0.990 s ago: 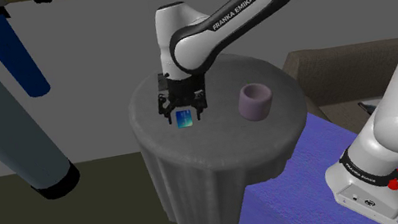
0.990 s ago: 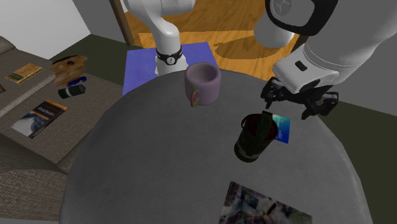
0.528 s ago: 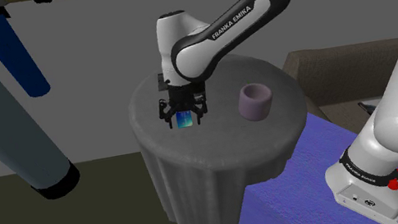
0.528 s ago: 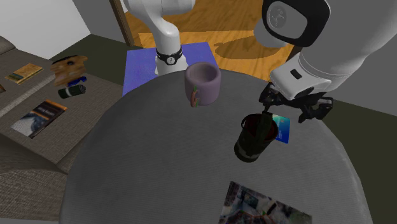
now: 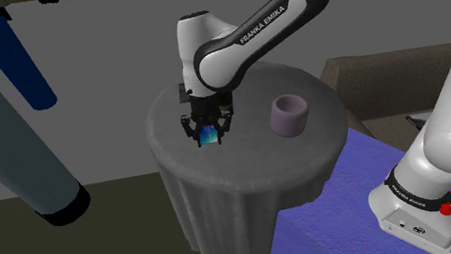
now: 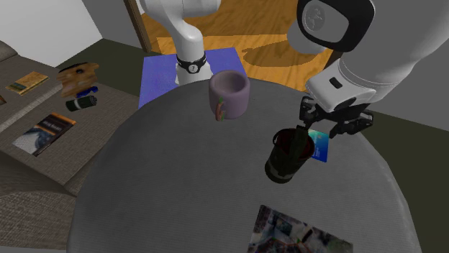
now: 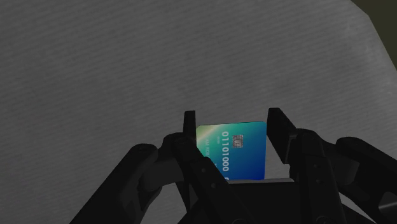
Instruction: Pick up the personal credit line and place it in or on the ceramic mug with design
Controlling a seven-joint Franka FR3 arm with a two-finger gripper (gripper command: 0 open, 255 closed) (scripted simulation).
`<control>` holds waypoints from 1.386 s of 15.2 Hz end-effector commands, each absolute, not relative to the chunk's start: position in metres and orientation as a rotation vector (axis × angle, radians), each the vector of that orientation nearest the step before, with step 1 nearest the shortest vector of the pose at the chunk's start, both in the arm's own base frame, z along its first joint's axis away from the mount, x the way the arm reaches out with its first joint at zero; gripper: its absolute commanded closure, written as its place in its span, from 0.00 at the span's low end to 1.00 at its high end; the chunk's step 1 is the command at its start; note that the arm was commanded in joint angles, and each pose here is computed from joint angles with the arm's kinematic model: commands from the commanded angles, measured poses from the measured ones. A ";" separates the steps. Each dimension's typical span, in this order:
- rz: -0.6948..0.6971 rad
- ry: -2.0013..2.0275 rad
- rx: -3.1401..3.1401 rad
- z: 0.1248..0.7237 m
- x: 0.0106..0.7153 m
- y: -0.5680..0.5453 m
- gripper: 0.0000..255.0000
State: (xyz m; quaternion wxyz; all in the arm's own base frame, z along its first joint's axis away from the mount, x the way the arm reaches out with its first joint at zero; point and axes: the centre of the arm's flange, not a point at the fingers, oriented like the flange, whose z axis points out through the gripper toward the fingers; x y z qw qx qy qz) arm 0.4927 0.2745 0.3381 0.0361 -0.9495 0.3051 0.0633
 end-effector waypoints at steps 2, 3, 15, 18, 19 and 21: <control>0.199 0.937 -2.917 0.335 0.492 0.275 1.00; 0.199 0.937 -2.917 0.335 0.492 0.275 1.00; 0.199 0.937 -2.917 0.389 0.492 0.274 1.00; 0.199 0.937 -2.917 0.405 0.492 0.274 1.00; 0.199 0.937 -2.917 0.410 0.492 0.274 1.00; 0.199 0.937 -2.917 0.420 0.492 0.274 1.00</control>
